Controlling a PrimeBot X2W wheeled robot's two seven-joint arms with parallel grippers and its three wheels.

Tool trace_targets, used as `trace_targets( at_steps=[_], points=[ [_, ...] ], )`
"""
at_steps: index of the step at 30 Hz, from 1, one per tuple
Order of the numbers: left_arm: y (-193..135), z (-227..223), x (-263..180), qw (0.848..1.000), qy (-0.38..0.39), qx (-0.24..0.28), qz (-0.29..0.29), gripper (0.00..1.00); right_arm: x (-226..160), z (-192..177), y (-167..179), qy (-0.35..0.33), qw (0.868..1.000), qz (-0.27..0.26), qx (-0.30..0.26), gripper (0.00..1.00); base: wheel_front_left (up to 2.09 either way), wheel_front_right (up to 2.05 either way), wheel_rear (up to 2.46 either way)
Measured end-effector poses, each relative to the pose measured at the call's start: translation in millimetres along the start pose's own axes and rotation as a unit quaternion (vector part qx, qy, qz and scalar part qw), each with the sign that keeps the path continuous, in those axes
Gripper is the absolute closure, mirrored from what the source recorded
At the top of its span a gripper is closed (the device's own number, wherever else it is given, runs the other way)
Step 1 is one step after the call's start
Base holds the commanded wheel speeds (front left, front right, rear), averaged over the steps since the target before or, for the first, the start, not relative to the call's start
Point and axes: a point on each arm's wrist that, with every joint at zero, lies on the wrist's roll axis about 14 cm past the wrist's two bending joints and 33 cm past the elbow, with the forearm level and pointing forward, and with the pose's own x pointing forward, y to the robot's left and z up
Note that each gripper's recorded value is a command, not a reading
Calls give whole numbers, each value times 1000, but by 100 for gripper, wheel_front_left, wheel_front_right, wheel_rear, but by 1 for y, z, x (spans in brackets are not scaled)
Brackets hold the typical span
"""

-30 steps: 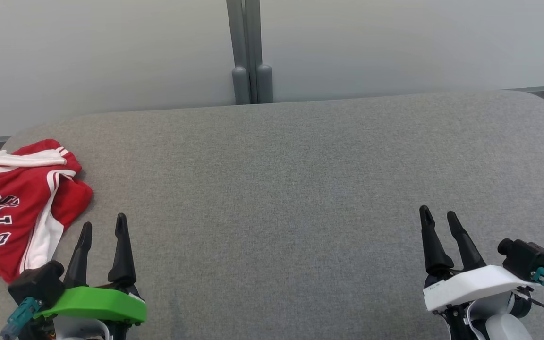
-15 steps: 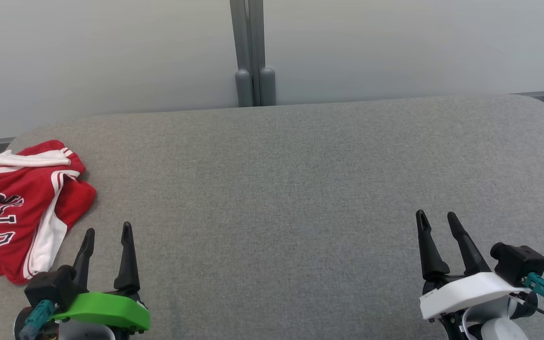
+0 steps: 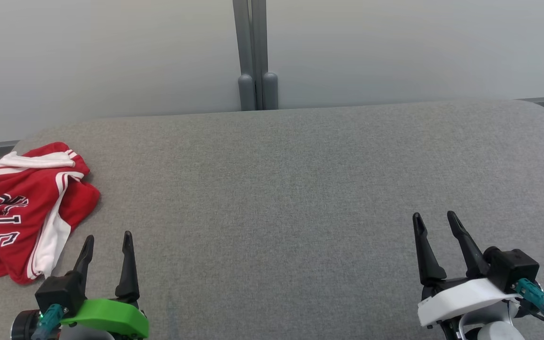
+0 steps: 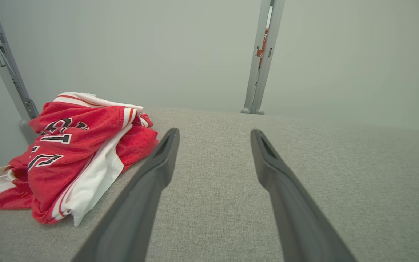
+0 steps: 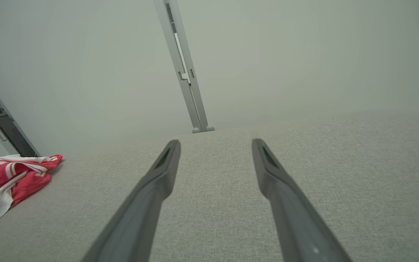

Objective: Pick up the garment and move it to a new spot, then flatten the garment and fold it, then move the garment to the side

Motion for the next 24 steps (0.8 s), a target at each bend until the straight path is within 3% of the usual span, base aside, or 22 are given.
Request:
trace_targets(
  at_steps=[24],
  points=[
    [4, 4, -4, 998, -14, 55, -2, 0, -5, 7, -1, -17, 997, 9, -79, 0, 0, 0, 0]
  ],
)
